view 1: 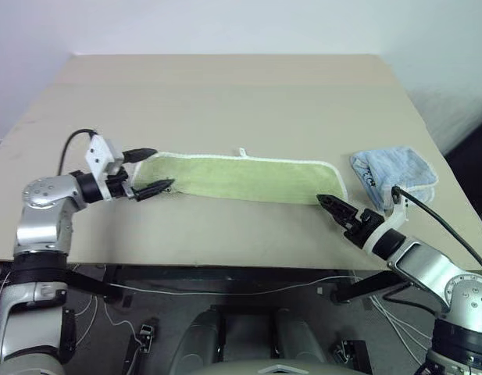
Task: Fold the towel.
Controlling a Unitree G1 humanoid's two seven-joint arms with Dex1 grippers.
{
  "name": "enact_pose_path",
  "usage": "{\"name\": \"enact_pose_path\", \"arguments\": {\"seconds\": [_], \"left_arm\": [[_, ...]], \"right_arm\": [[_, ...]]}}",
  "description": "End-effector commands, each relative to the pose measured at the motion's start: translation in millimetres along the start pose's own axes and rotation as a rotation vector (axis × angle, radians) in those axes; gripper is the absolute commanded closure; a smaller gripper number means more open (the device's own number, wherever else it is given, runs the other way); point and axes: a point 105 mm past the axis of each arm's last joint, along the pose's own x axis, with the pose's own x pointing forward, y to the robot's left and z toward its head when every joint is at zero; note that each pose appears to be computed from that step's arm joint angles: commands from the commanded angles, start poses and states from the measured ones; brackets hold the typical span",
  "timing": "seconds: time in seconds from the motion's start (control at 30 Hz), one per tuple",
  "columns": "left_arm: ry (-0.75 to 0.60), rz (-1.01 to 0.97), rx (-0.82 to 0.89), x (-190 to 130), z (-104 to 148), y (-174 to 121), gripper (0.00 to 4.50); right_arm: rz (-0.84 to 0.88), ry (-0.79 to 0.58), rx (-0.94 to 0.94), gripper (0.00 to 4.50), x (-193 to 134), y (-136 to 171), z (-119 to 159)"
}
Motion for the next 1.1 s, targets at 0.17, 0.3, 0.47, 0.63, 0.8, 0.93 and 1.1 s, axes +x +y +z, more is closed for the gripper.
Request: {"name": "enact_pose_path", "arguments": {"seconds": [0.17, 0.3, 0.47, 0.63, 0.8, 0.93, 1.1], "left_arm": [[-0.054, -0.094, 0.003, 27.1, 9.7, -26.4, 0.02], [-0.067, -0.100, 0.003, 33.9, 11.6, -30.6, 0.02], [-0.081, -0.096, 0.008, 35.0, 15.8, -31.7, 0.02], [-0.080, -0.089, 0.013, 33.2, 16.4, -32.8, 0.02], [-0.077, -0.077, 0.019, 32.4, 14.6, -32.9, 0.00], [-0.079, -0.075, 0.019, 33.6, 14.1, -32.9, 0.00], [-0.081, -0.076, 0.019, 36.4, 12.9, -33.8, 0.00]], "right_arm": [[-0.060, -0.056, 0.116, 0.02, 13.2, 0.8, 9.3], [-0.070, -0.078, 0.150, 0.02, 27.4, -1.8, 15.0], [-0.128, -0.134, 0.176, 0.02, 41.3, -14.6, 24.3], [-0.161, -0.198, 0.194, 0.02, 43.4, -21.1, 33.3], [-0.155, -0.243, 0.207, 1.28, 42.2, -17.9, 39.0], [-0.157, -0.271, 0.207, 2.70, 39.5, -15.0, 43.0], [-0.164, -0.299, 0.204, 4.40, 35.1, -12.9, 46.8]]}}
